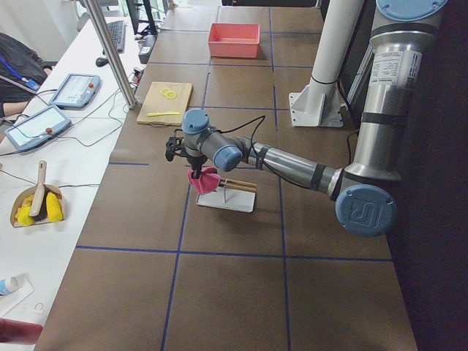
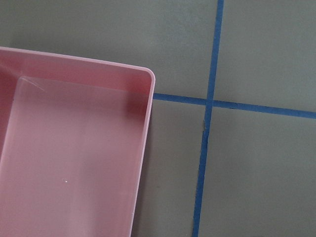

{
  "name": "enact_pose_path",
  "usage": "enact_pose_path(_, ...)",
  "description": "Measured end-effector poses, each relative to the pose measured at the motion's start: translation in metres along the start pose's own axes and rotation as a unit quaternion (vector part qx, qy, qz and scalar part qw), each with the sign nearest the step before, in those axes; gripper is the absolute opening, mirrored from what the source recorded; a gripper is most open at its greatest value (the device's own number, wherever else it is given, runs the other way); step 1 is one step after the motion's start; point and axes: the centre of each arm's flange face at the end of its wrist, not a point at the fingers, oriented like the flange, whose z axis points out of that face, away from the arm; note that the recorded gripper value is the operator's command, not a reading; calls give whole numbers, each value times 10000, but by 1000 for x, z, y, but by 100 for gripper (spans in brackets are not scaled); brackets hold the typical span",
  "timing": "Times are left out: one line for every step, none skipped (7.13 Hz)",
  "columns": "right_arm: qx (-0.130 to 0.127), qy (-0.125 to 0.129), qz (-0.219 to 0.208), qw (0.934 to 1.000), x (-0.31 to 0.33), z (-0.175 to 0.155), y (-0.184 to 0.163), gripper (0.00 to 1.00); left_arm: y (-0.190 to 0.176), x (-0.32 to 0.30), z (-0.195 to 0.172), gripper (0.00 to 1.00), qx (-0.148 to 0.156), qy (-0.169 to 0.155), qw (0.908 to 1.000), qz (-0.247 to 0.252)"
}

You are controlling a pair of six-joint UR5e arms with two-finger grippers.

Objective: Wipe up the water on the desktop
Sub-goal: 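Lift the pink towel with the left gripper while the right arm approaches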

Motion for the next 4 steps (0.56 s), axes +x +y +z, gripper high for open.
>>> enact_pose_path(58,-30,-87,9999,-5,-1,-5,100,-9,21,-11,0,97,99,9987,-493)
enact_pose_path(100,-60,-218,9997,-15,-2,-14,100,-19,45,-22,0,191,232,9949,-966)
enact_pose_path(137,-95,-402,9991,-30,-2,-26,100,-29,69,-31,0,257,372,9896,-1368)
enact_pose_path(182,-145,-670,9975,-53,-2,-41,100,-36,98,-38,0,275,525,9829,-1746)
